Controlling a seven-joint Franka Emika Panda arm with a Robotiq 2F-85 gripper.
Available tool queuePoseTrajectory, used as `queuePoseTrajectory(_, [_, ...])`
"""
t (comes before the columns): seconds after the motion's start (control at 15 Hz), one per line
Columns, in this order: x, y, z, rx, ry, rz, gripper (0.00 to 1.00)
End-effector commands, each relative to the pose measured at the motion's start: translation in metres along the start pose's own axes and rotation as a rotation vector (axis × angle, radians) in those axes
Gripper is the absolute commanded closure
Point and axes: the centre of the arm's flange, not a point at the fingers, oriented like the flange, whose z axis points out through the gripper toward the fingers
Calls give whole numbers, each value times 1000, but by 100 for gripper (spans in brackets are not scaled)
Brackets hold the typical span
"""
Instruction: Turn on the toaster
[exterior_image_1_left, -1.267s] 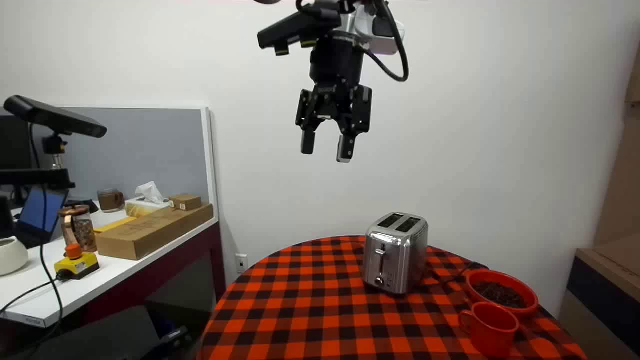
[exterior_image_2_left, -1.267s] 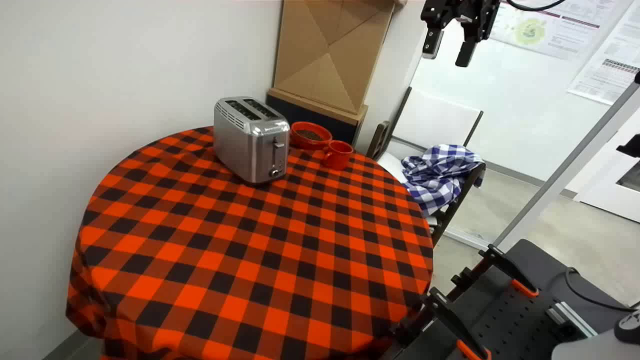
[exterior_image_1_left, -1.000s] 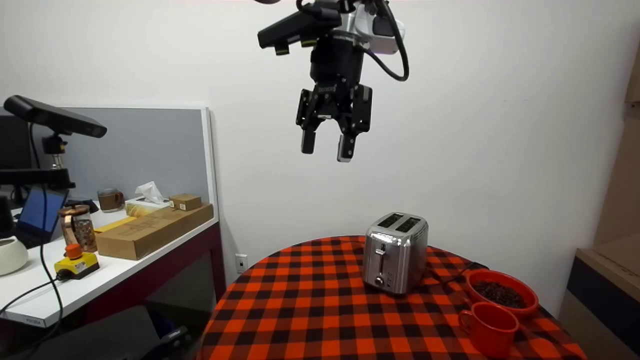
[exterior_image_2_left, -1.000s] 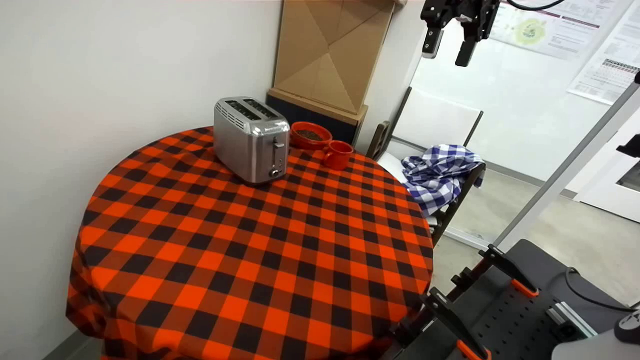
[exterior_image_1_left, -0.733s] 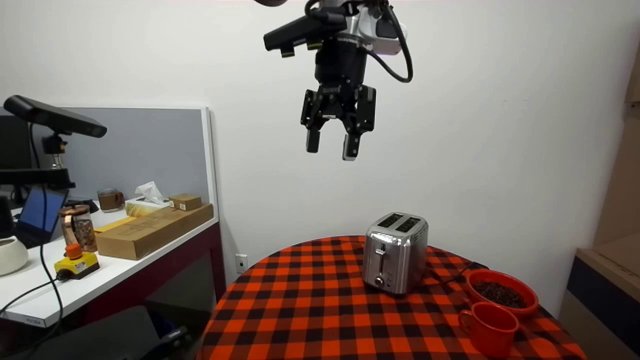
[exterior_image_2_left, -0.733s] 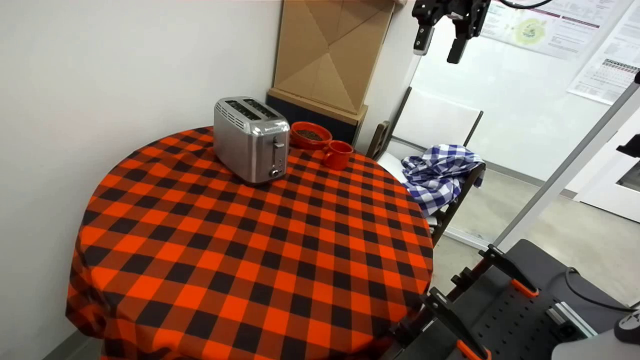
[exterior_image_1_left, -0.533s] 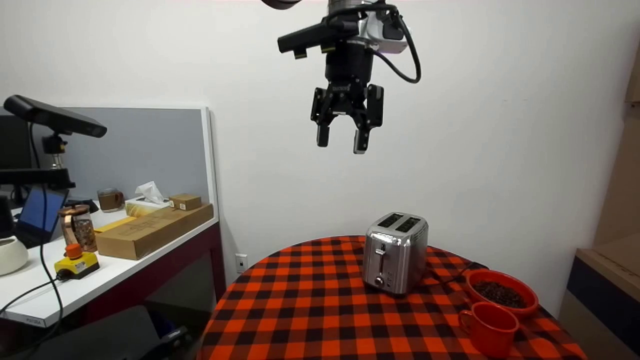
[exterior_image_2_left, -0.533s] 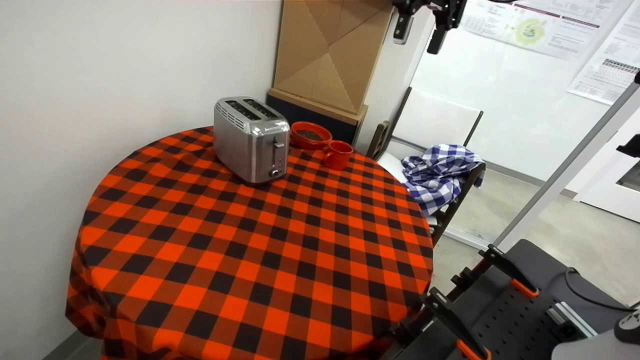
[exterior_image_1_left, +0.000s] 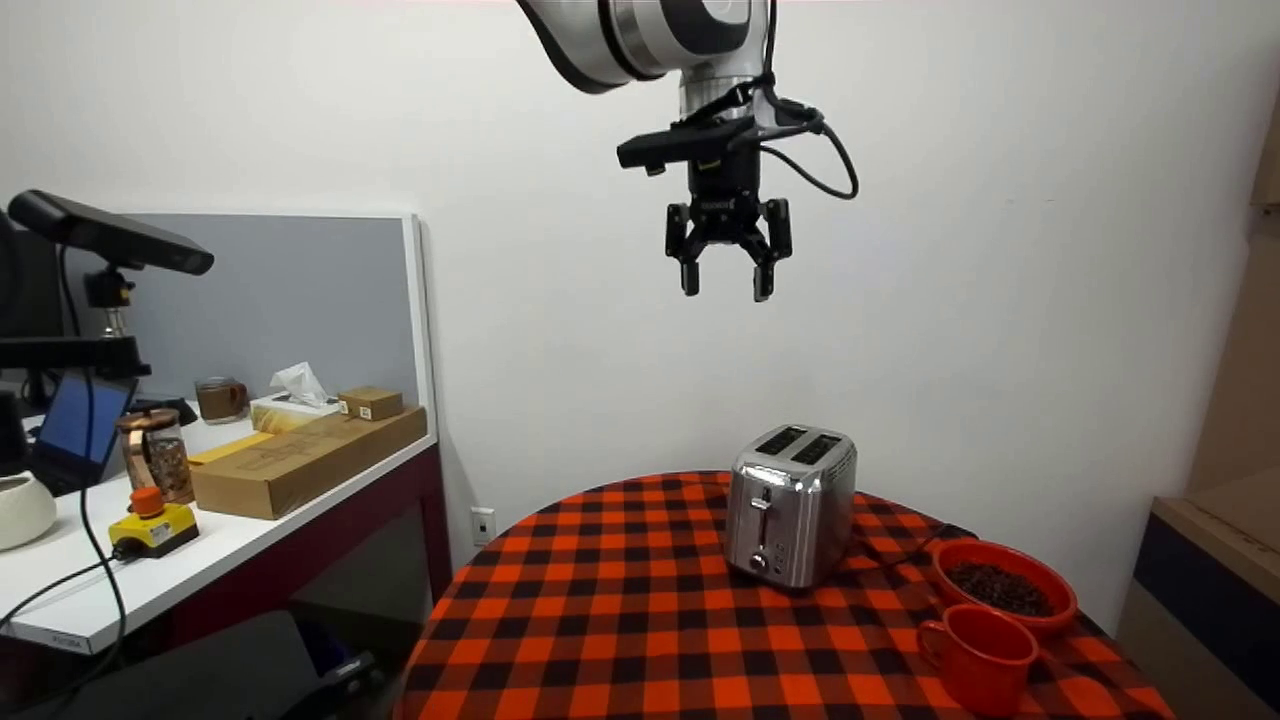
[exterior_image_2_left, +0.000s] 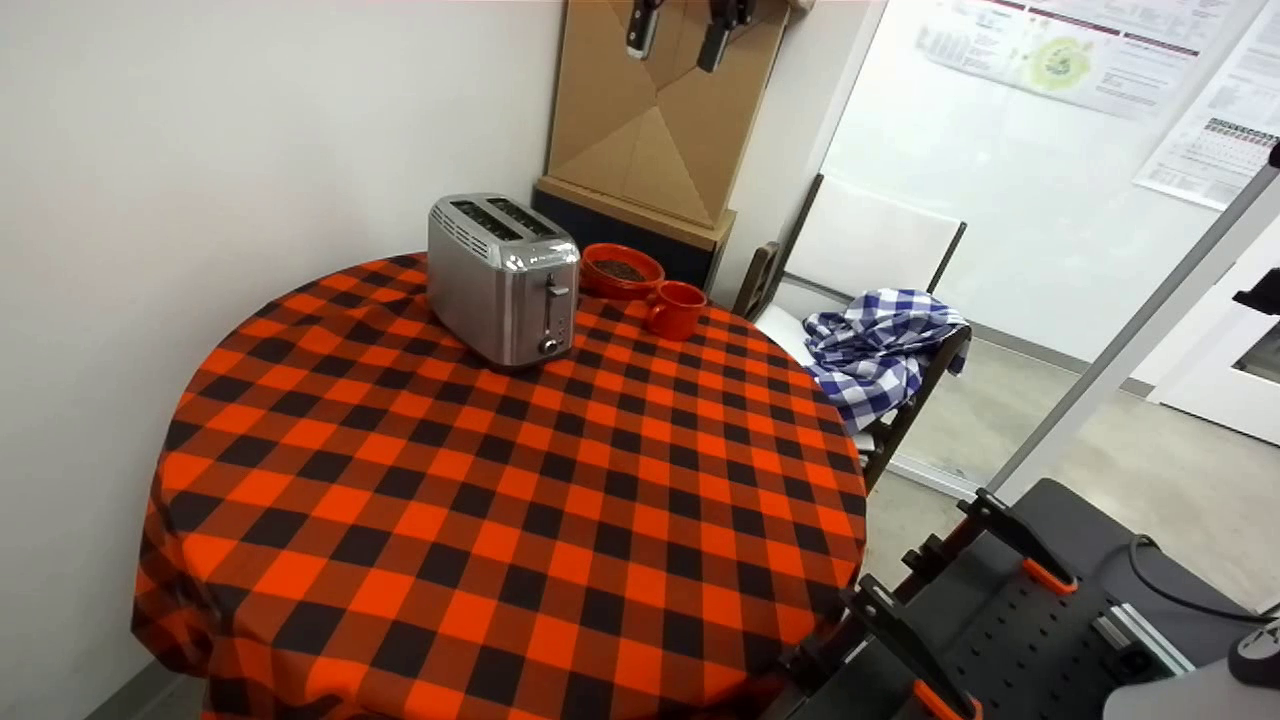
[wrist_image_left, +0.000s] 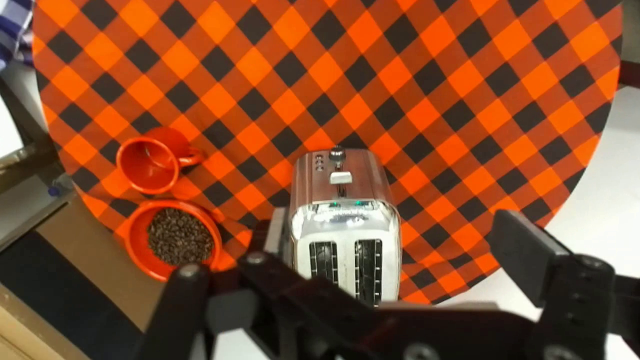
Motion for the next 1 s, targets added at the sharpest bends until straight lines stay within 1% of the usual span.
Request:
queuePoseTrajectory(0.0, [52,-2,23,-28,53,-59,25])
queuePoseTrajectory(0.07, [60,-2,31,-32,65,-60,29])
queuePoseTrajectory(0.27, [85,-5,62,-24,91,-69,52])
queuePoseTrajectory(0.47, [102,-10,96,-33,103,-113,76])
queuePoseTrajectory(0.67, [115,-21,131,-64,121,-153,98])
queuePoseTrajectory(0.73, [118,-24,140,-75,130,-168,100])
queuePoseTrajectory(0.93, [127,-36,165,-97,150,-206,100])
